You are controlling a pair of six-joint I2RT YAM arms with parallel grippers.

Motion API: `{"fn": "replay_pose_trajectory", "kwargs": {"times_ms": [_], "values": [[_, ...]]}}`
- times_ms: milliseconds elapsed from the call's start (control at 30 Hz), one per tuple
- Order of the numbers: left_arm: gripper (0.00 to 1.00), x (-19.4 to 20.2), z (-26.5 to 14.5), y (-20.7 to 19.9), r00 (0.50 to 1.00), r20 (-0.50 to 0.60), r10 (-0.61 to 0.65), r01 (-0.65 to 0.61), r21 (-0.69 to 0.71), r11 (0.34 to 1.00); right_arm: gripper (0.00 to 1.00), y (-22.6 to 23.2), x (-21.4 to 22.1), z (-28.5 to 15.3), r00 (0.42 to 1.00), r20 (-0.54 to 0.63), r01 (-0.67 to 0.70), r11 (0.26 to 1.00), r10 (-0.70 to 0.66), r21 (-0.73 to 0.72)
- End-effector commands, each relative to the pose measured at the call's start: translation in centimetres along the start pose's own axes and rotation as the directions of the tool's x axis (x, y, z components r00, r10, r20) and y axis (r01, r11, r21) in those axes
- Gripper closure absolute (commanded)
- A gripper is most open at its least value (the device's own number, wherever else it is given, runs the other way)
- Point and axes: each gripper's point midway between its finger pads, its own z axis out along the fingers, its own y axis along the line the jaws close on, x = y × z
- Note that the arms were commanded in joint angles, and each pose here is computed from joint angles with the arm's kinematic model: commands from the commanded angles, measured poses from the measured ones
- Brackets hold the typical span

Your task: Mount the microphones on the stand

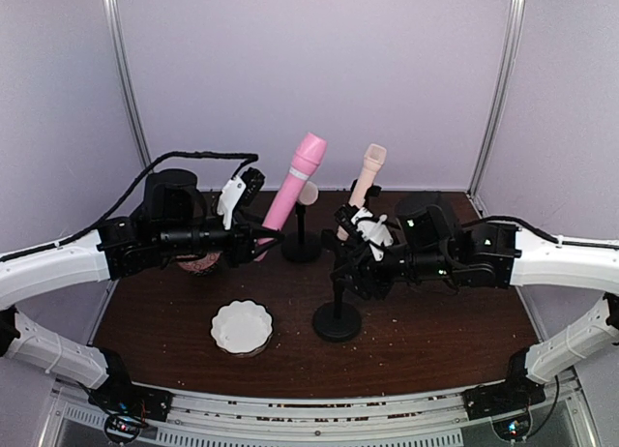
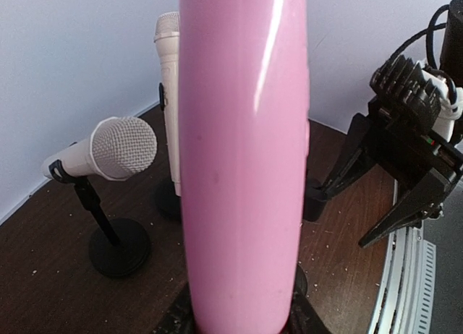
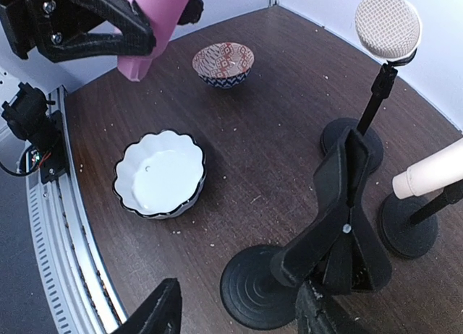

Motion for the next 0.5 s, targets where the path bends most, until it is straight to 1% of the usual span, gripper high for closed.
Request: {"fn": "replay_pose_trajectory", "kwargs": {"times_ms": [0, 67, 167, 267, 367, 467], "values": [[1.0, -2.2, -0.5, -0.7, 0.997, 0.062, 0.049, -0.051, 0.041, 0.998, 0.45, -0.9, -0.8, -2.1, 0.999, -0.005, 0.037, 0.998, -0.037, 0.053], [1.0, -2.2, -0.6, -1.0, 0.996, 0.062, 0.058, -0.061, 0.059, 0.996, 0.45, -1.7, -1.6, -3.4, 0.998, 0.019, 0.053, 0.995, -0.055, 0.089], [1.0, -2.0, -0.5, -1.4, 0.996, 0.055, 0.068, -0.072, 0.087, 0.994, 0.43, -3.3, -2.4, -4.7, 0.998, 0.053, 0.037, 0.988, -0.045, 0.153], [1.0, -1.8, -0.2, -1.6, 0.997, 0.038, 0.069, -0.073, 0.103, 0.992, 0.34, -4.5, -2.5, -4.8, 0.998, 0.07, -0.005, 0.979, -0.009, 0.203], [1.0, -1.6, -0.1, -1.7, 0.997, 0.028, 0.071, -0.074, 0.111, 0.991, 0.31, -4.2, -2.7, -3.9, 0.997, 0.078, -0.013, 0.983, -0.001, 0.183], [1.0, -1.5, 0.0, -1.8, 0.997, 0.023, 0.075, -0.077, 0.116, 0.99, 0.3, -3.3, -2.7, -3.1, 0.997, 0.07, 0.025, 0.991, -0.035, 0.135]]}}
